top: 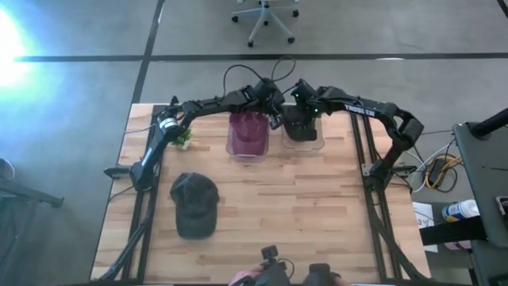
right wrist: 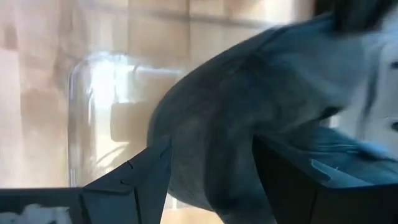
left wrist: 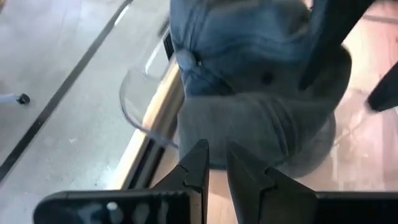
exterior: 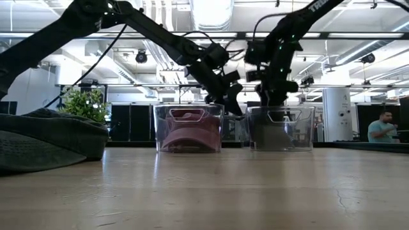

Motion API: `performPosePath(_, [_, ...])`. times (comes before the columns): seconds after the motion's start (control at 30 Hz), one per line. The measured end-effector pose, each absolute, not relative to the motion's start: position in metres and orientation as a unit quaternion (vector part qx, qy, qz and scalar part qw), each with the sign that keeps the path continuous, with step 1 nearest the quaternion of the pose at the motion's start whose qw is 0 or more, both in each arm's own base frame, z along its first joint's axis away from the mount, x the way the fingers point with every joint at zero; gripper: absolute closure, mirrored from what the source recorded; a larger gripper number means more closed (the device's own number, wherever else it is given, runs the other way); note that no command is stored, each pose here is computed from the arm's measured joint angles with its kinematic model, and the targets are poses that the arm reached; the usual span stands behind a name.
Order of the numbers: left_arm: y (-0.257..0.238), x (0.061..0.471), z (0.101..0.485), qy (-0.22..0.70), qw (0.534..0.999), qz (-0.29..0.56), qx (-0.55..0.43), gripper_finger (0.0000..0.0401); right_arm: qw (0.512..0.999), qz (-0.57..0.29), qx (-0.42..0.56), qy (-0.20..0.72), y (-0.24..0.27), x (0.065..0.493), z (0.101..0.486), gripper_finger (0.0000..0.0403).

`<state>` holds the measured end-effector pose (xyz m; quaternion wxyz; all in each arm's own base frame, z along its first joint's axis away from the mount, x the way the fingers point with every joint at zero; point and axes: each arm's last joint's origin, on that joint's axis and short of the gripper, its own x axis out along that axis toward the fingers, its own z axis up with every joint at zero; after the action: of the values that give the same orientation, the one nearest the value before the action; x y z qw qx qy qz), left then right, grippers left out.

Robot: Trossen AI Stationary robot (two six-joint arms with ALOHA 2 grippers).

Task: Pick & Place hat
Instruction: Put the right black cap into the right transparent bin

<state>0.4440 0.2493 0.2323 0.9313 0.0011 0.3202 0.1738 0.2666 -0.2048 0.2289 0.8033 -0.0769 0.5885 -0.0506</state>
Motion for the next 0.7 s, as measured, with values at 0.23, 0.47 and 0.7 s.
performPosePath(0.23, [0.252, 0.448, 0.225, 0.309, 0.935, 0.173, 0.008, 0.0353, 0.779, -0.031, -0.052, 0.624, -0.209, 0.272, 0.196, 0.0184])
performPosePath(0.47, [0.254, 0.449, 0.222, 0.313, 0.932, 0.184, 0.015, 0.0353, 0.766, -0.129, 0.048, 0.628, -0.224, 0.274, 0.188, 0.0198])
performPosePath(0.7, [0.252, 0.446, 0.225, 0.325, 0.928, 0.184, 0.007, 0.0353, 0.732, -0.18, 0.202, 0.625, -0.229, 0.261, 0.185, 0.025])
